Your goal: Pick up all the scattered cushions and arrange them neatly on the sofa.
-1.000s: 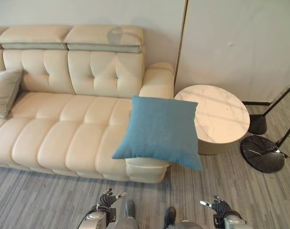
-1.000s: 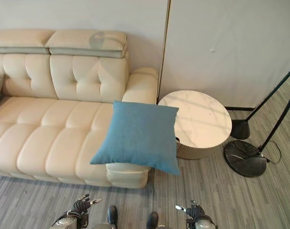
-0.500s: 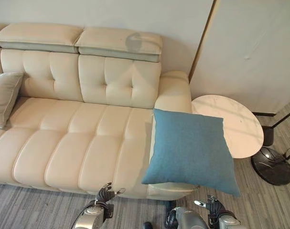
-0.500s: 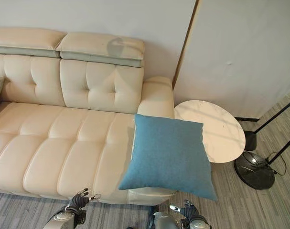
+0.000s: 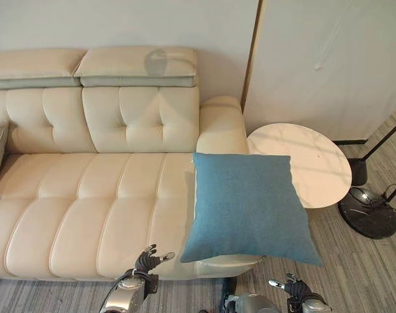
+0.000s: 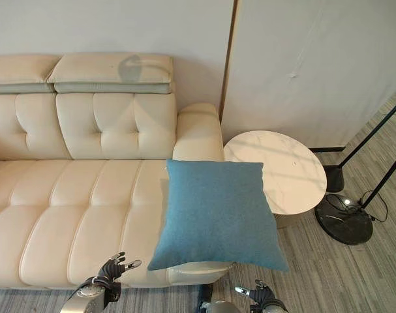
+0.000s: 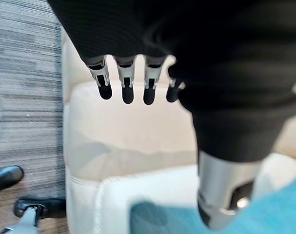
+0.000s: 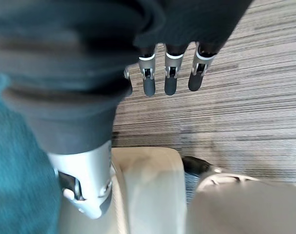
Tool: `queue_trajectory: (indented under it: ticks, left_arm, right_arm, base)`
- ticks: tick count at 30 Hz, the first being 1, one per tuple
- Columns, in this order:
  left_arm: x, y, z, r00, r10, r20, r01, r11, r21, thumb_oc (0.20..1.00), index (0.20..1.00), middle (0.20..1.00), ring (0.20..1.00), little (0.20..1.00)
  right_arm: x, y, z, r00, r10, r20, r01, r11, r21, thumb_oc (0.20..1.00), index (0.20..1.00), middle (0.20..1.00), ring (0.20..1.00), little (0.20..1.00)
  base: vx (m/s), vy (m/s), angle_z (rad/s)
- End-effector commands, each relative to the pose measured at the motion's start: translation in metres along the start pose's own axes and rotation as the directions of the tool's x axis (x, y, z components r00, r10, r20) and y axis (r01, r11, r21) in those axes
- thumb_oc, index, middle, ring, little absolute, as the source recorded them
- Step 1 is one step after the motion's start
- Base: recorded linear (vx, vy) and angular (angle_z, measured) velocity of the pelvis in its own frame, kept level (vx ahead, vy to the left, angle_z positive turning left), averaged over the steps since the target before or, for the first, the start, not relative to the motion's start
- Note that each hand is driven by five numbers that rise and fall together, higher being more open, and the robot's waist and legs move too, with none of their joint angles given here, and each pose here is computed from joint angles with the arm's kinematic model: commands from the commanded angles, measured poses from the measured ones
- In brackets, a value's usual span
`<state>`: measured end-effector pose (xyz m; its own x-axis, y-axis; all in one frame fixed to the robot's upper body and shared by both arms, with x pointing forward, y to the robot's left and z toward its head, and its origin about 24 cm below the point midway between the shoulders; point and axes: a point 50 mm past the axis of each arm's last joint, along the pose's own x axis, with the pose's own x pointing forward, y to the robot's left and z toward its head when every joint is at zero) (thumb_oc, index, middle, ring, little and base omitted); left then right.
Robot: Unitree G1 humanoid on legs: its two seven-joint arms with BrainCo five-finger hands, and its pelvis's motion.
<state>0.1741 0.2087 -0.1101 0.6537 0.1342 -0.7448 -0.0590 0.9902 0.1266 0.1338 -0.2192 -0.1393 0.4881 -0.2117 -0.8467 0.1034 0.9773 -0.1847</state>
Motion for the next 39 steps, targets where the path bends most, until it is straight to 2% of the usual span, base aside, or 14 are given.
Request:
queue_trajectory:
  ticks: [1,10,15,19,25,32,36,39]
  left_arm:
    - [-0.001,-0.007,0.013,0.997,-0.038,0.066,0.037,0.999,0.012,1.0,1.0,1.0,1.0,1.0]
    - [-0.003,-0.005,0.006,0.999,-0.007,0.049,0.009,1.0,-0.03,1.0,1.0,1.0,1.0,1.0]
    - [-0.003,-0.001,0.0,1.0,0.005,0.027,-0.004,0.999,-0.034,1.0,1.0,1.0,1.0,1.0]
    - [-0.003,0.011,-0.002,0.998,0.061,0.018,-0.059,0.994,-0.089,1.0,1.0,1.0,1.0,1.0]
    - [-0.007,0.044,0.01,0.98,0.19,0.062,-0.172,0.961,-0.216,1.0,1.0,1.0,1.0,1.0]
    - [-0.016,0.09,0.042,0.934,0.312,0.172,-0.266,0.932,-0.246,1.0,1.0,1.0,1.0,1.0]
    - [-0.013,0.091,0.068,0.92,0.305,0.246,-0.24,0.935,-0.261,1.0,1.0,1.0,1.0,1.0]
    - [-0.005,0.074,0.085,0.925,0.257,0.28,-0.184,0.948,-0.261,1.0,1.0,1.0,1.0,1.0]
  right_arm:
    - [-0.001,-0.015,0.009,0.999,-0.022,0.046,0.023,0.999,-0.028,1.0,1.0,1.0,1.0,1.0]
    - [-0.001,-0.03,-0.013,0.996,-0.085,-0.041,0.08,0.992,-0.094,1.0,1.0,1.0,1.0,1.0]
    - [-0.002,-0.034,-0.027,0.988,-0.11,-0.104,0.105,0.993,-0.051,1.0,1.0,1.0,1.0,1.0]
    - [-0.002,-0.044,-0.023,0.984,-0.149,-0.094,0.15,0.989,0.003,1.0,1.0,1.0,1.0,1.0]
    - [-0.005,-0.073,0.019,0.974,-0.216,0.063,0.215,0.976,0.024,1.0,1.0,1.0,1.0,1.0]
    - [-0.025,-0.122,0.086,0.912,-0.289,0.292,0.312,0.95,-0.032,1.0,1.0,1.0,1.0,1.0]
    - [-0.031,-0.136,0.114,0.877,-0.315,0.362,0.354,0.934,-0.046,1.0,1.0,1.0,1.0,1.0]
    - [-0.028,-0.127,0.132,0.871,-0.293,0.393,0.344,0.937,-0.063,1.0,1.0,1.0,1.0,1.0]
  base:
    - [-0.03,-0.186,0.06]
    - [0.05,-0.047,-0.24]
    - [0.09,0.073,-0.22]
    - [0.11,0.083,0.03]
    - [0.07,0.063,-0.03]
    - [0.04,0.054,-0.01]
    - [0.04,0.049,0.0]
    - [0.02,0.02,-0.05]
